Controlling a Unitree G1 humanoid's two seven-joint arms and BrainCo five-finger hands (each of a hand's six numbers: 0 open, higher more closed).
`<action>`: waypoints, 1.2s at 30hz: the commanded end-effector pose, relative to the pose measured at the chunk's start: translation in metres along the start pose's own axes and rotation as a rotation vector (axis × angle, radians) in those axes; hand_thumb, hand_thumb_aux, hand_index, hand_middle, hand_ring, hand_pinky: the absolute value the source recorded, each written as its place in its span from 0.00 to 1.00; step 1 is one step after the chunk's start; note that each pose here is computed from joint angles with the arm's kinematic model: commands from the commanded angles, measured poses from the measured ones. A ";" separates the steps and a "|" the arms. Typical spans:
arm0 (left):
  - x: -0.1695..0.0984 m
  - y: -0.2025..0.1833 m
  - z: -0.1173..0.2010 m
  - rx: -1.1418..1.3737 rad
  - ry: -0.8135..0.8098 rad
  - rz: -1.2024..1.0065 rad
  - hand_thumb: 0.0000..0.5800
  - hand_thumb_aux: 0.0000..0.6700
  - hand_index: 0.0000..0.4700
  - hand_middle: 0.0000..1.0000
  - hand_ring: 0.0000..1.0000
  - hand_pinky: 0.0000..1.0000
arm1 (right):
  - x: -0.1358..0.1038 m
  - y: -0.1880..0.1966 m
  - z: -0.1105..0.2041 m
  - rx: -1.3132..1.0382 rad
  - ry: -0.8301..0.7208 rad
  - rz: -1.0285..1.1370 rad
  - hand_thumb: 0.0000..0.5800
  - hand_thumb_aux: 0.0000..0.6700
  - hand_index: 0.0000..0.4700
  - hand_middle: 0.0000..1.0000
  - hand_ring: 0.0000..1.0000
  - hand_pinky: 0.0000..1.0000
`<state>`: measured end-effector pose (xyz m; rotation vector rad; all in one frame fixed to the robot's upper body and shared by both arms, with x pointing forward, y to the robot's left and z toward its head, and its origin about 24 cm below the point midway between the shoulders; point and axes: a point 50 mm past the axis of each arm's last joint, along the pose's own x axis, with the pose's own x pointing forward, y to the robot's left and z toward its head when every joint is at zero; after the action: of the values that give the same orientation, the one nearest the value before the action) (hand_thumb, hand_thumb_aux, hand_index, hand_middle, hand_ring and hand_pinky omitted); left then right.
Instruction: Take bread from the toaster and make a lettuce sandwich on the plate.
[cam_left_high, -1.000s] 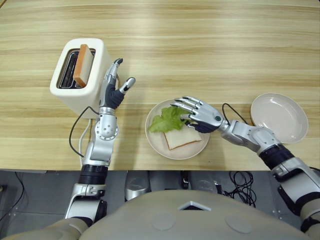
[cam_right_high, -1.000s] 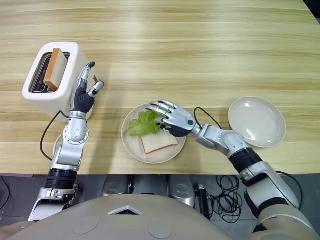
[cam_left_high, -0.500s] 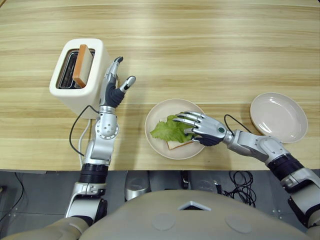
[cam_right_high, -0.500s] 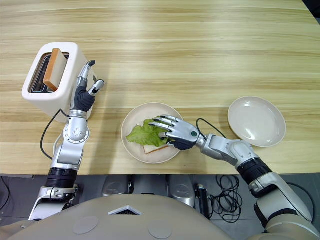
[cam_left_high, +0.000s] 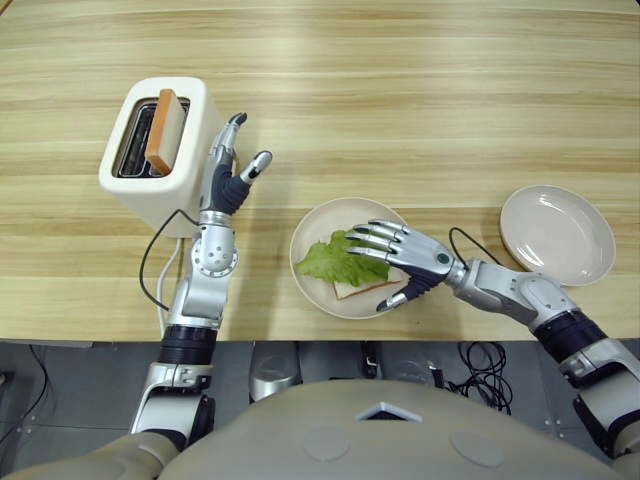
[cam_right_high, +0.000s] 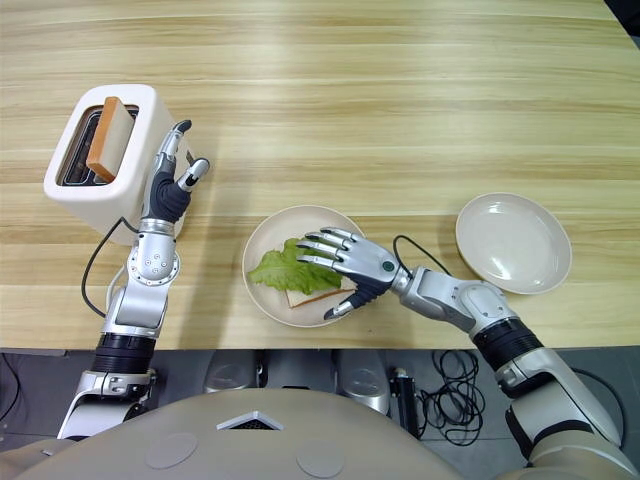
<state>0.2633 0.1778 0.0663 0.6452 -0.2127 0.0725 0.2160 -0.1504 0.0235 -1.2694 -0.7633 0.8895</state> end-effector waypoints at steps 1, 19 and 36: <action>0.000 -0.001 -0.005 0.010 0.016 -0.013 0.00 0.00 0.00 0.00 0.00 0.00 | 0.007 -0.017 0.000 -0.016 -0.015 -0.051 0.00 0.00 0.00 0.00 0.00 0.00; -0.012 0.074 0.046 0.328 -0.185 0.287 0.00 0.00 0.00 0.00 0.00 0.00 | 0.018 -0.065 -0.022 -0.014 0.122 -0.369 0.00 0.00 0.00 0.00 0.00 0.00; -0.007 0.104 -0.026 0.669 0.205 0.153 0.00 0.00 0.00 0.00 0.00 0.00 | 0.025 -0.057 -0.022 0.034 0.143 -0.400 0.00 0.00 0.00 0.00 0.00 0.00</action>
<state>0.2428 0.2754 0.1174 1.2602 -0.0964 0.4149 0.2516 -0.1400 0.0778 -1.0830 -0.8579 0.4964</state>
